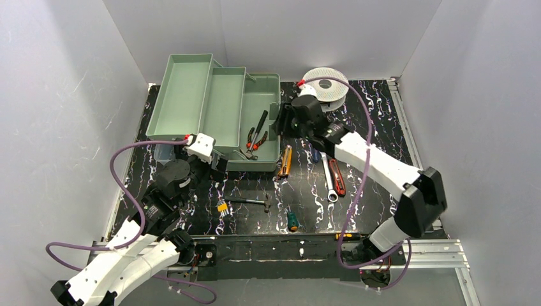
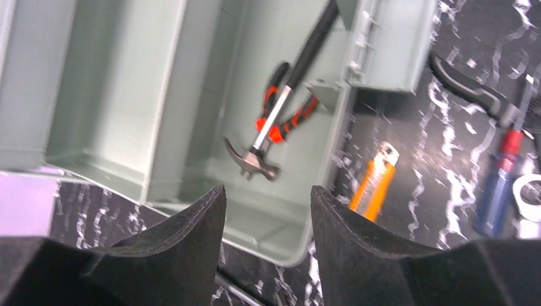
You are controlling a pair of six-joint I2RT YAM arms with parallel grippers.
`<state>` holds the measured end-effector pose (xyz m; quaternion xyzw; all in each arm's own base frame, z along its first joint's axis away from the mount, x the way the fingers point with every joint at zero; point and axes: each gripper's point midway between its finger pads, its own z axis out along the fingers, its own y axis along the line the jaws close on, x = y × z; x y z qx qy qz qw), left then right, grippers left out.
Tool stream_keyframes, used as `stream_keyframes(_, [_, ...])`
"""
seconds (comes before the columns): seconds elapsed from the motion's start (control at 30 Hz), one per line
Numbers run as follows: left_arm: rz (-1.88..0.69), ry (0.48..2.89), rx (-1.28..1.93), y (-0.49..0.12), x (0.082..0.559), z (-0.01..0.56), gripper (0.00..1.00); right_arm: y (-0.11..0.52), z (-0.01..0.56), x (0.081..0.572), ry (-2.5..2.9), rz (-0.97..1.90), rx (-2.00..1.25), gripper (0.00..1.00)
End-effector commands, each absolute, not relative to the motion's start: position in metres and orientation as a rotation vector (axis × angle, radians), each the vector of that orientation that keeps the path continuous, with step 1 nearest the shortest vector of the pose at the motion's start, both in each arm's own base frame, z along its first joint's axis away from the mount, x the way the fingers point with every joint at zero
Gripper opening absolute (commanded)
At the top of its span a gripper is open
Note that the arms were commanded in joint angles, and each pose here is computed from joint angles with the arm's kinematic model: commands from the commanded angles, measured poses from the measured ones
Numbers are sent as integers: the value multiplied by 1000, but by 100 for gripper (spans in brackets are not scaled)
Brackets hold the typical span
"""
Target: Pack the tool kit
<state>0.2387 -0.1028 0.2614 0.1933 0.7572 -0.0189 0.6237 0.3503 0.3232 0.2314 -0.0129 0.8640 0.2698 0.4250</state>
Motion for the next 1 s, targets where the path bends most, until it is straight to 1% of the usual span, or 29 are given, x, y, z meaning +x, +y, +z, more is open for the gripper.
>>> stream_keyframes(0.0, [-72,1737,480,-108,237,265,98,281,202,327,2221,502,-103,58])
stream_keyframes(0.1, [-83,1745,500,-112,237,263,98,263,174,299,2327,460,-149,58])
stream_keyframes(0.2, [-94,1748,510,-114,236,262,98,253,147,264,2417,465,-200,61])
stream_keyframes(0.3, [-102,1752,521,-116,236,261,98,239,127,233,2478,394,-179,63])
stream_keyframes(0.53, [-125,1763,538,-121,235,260,98,251,99,162,2633,385,-214,65])
stream_keyframes(0.7, [-147,1765,541,-124,233,260,98,270,82,135,2715,343,-296,66])
stream_keyframes(0.83, [-157,1763,537,-123,231,261,98,270,65,121,2800,242,-361,62])
stream_keyframes(0.97, [-166,1752,531,-122,228,264,98,270,51,106,2866,233,-384,60])
